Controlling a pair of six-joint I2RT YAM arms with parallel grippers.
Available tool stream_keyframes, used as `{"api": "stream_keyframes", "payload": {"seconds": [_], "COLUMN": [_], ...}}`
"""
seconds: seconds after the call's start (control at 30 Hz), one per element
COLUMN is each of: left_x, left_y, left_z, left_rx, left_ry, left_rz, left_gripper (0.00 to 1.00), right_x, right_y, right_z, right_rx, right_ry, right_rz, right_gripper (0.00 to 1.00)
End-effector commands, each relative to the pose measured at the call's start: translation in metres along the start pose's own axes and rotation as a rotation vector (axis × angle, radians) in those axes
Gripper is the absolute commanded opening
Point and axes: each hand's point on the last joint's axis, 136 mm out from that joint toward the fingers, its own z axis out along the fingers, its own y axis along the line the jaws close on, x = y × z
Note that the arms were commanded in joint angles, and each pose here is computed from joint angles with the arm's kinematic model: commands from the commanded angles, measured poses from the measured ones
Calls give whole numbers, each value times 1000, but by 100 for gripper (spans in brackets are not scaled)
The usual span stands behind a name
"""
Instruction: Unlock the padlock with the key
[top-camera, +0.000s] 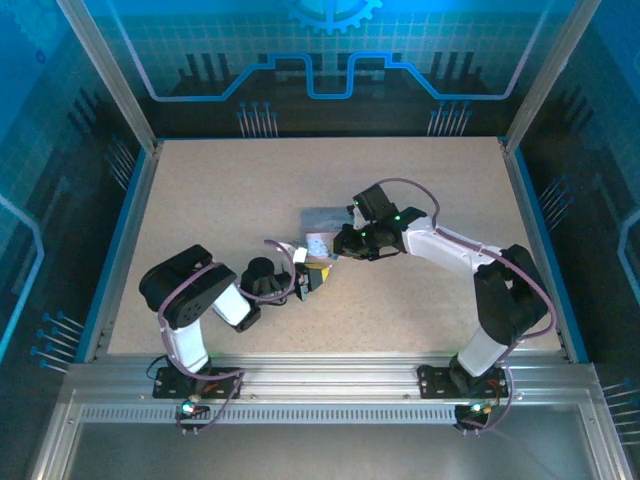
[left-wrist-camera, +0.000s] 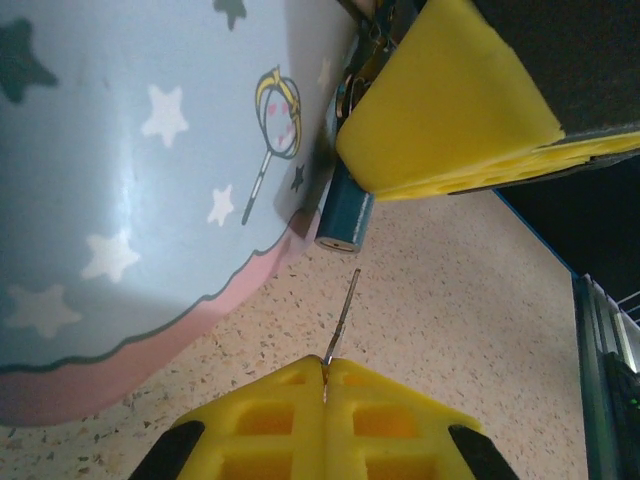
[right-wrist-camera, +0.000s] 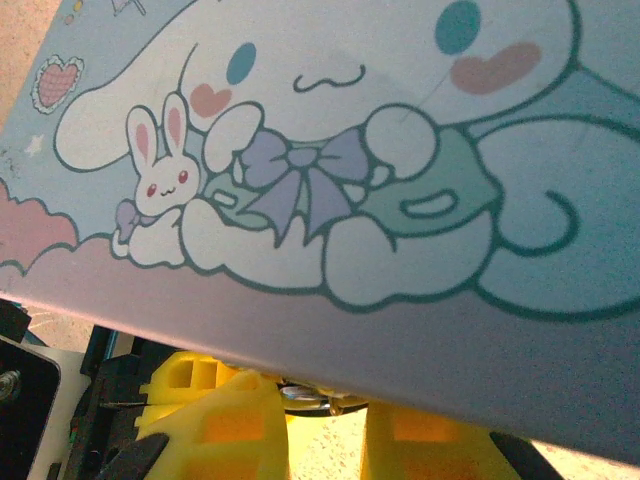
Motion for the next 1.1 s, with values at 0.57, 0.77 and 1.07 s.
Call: {"api": "stream_keyframes", "payload": {"seconds": [0.57, 0.77, 1.07], "left_x": [-23, -28, -32], "left_y": [-3, -4, -8], "left_z": [-1, 0, -7], "left_rx": [17, 22, 23], "left_ry": [-66, -77, -92], "left_rz": [34, 32, 32], "left_gripper": [0, 0, 0], "right_x": [-10, -8, -8], "right_y": [21, 19, 16], "right_z": [-16, -14, -12], "right_rx": [-85, -84, -77], "right_ry": [-31, -27, -27], "right_rz": [-10, -5, -3], "right_gripper": [5, 5, 5]}}
